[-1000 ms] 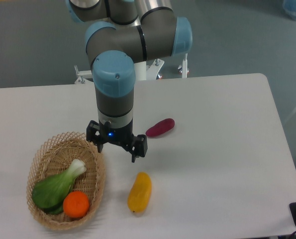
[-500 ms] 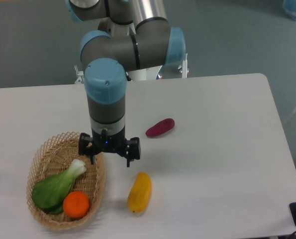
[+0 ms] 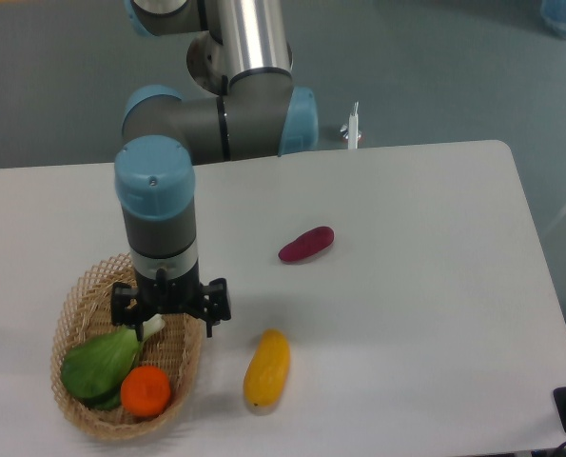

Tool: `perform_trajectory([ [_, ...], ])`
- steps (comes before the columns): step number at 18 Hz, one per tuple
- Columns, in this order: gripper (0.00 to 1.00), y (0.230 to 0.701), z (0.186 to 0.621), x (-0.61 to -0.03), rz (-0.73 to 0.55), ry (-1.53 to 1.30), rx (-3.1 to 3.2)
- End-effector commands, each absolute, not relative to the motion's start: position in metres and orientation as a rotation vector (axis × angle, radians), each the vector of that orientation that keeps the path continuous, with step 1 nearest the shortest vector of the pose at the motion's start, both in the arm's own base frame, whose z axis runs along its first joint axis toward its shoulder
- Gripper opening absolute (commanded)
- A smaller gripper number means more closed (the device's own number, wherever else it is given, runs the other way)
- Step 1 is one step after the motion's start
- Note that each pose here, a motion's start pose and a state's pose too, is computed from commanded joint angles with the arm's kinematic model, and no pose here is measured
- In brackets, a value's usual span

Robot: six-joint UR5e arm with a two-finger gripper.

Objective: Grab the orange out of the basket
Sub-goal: 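Move the open gripper over the basket toward the orange, then lower the gripper onto the orange inside the basket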

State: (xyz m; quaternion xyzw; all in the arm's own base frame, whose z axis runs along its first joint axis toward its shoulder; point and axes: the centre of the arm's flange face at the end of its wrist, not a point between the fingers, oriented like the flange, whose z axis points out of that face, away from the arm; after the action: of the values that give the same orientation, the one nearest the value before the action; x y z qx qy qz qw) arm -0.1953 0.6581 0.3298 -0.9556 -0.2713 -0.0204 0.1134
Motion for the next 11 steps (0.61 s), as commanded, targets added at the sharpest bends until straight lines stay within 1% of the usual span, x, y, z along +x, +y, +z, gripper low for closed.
perform_trajectory([
  [3, 1.0, 0.673, 0.297, -0.187, -0.063, -0.78, -2.818],
  [11, 1.0, 0.69, 0.267, -0.182, -0.074, -0.764, -2.846],
])
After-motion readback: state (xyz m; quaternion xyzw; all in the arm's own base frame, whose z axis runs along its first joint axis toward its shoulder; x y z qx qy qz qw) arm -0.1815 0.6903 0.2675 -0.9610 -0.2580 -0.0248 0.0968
